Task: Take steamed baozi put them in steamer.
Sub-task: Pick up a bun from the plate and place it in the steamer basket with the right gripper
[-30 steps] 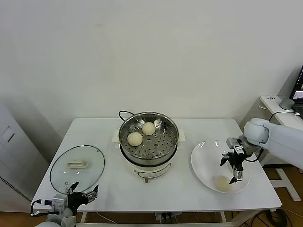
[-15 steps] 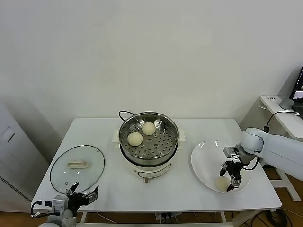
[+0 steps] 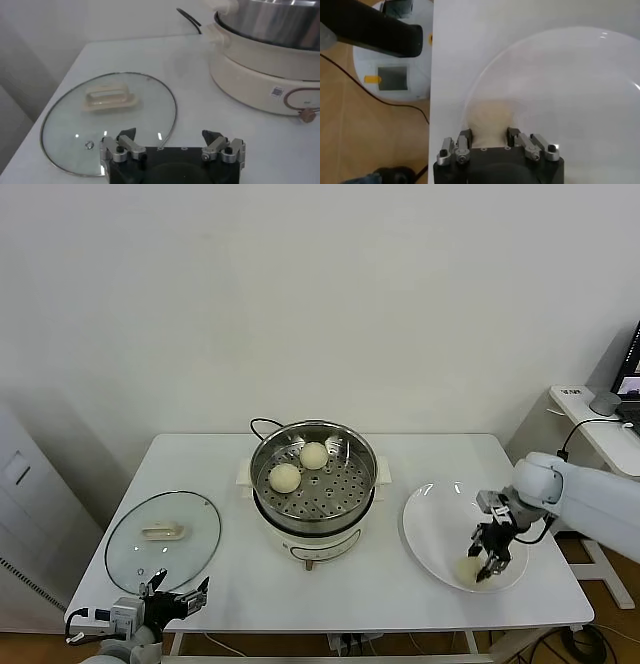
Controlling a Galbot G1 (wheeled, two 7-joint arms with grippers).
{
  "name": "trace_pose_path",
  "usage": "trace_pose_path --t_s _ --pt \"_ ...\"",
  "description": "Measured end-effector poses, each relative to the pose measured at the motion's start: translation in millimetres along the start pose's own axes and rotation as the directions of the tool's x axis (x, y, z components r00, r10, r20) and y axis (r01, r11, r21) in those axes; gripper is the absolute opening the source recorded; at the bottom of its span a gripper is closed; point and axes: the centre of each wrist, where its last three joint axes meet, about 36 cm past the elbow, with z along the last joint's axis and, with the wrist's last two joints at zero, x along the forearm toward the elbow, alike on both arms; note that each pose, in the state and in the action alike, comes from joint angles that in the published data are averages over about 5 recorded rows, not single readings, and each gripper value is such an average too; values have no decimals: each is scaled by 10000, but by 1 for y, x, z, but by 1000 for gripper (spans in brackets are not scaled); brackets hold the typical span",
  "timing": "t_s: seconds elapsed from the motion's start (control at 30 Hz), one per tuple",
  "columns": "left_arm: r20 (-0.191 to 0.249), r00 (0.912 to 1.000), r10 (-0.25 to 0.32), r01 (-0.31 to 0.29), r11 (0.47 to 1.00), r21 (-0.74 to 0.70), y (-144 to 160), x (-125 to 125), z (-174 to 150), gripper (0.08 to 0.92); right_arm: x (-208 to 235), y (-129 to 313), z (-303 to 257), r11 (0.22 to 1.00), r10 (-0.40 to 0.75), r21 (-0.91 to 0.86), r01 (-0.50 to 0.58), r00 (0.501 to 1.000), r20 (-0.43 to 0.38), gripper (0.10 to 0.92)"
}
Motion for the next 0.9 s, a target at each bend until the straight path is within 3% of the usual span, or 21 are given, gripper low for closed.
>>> trace_pose_path --t_s 0.27,0.5,0.7,0.9 --pt "28 10000 48 -48 9999 -105 0 -2 -2 823 88 -37 -49 9802 1415 1367 -1434 9897 233 443" --pt "-19 9999 128 -128 9998 -156 -2 -3 -1 823 151 -63 -121 9035 2344 3488 -2490 9685 843 450" --pt "-43 9997 220 -221 9995 -222 -4 -3 0 823 172 -81 -188 7793 2393 5632 -2748 9611 1378 450" --pt "12 9997 228 -228 9994 -270 -3 -4 -2 823 171 -89 -258 5868 2018 7684 -2556 9651 1668 450"
